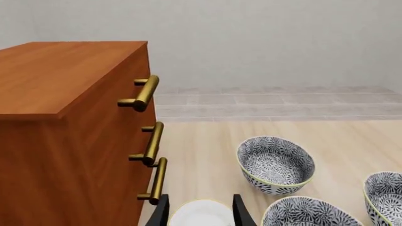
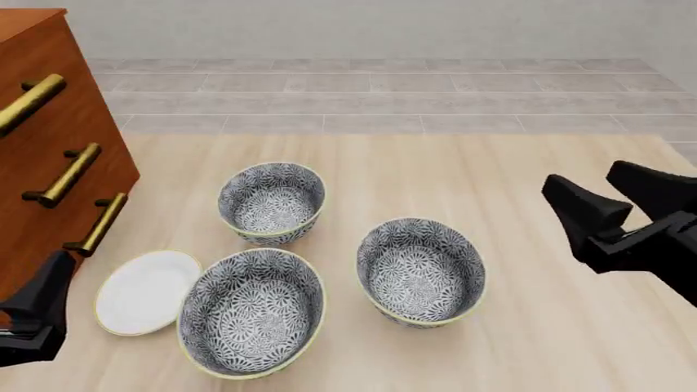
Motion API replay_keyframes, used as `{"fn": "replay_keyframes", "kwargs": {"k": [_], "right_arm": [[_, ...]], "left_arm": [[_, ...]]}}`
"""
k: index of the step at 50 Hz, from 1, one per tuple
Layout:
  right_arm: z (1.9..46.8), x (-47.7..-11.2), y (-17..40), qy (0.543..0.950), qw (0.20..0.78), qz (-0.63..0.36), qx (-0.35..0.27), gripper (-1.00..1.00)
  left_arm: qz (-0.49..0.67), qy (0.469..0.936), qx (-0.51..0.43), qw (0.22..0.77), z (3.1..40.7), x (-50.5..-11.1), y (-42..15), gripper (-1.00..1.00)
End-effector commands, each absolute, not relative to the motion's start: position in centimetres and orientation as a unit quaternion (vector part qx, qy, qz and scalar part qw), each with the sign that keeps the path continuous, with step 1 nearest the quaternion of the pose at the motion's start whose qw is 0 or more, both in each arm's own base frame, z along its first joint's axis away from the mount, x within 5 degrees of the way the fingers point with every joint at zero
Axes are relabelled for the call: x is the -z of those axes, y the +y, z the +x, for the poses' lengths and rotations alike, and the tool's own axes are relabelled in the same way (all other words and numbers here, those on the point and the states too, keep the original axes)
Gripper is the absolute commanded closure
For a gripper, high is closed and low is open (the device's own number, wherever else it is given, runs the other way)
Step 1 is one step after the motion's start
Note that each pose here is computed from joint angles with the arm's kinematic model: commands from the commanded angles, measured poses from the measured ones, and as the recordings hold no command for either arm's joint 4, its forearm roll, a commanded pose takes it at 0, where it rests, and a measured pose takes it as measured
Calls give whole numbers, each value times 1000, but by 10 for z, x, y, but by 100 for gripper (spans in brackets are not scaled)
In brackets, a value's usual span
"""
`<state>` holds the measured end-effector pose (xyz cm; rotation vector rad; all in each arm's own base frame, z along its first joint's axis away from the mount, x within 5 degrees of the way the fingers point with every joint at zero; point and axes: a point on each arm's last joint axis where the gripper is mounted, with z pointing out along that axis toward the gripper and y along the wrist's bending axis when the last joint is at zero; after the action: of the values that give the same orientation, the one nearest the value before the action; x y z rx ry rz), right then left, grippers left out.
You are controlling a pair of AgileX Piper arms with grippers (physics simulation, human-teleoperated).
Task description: Stack the bowl at the front on the bowl in the middle.
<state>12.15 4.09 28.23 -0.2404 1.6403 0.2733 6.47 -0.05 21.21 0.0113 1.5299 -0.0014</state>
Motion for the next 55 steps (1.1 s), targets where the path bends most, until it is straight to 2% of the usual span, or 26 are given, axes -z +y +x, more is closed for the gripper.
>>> {"fn": "replay_keyframes", "kwargs": {"k": [1, 28, 32, 51, 53, 55], "right_arm": [[153, -294, 63, 753, 630, -121, -149, -100], [213, -320, 114, 794, 562, -164, -165, -100], [226, -315, 127, 812, 533, -167, -171, -100], [248, -318, 175, 837, 474, -188, -198, -100], [261, -314, 174, 845, 465, -194, -177, -100], [256, -316, 182, 842, 463, -204, -186, -100]], "left_arm": [[6, 694, 1, 720, 66, -212, -1, -100], [7, 699, 6, 715, 71, -212, -1, -100], [10, 699, 6, 715, 70, -212, -2, -100], [14, 699, 5, 714, 70, -212, -2, -100], [14, 700, 5, 714, 70, -211, -2, -100], [15, 700, 5, 714, 70, -211, -2, -100]]}}
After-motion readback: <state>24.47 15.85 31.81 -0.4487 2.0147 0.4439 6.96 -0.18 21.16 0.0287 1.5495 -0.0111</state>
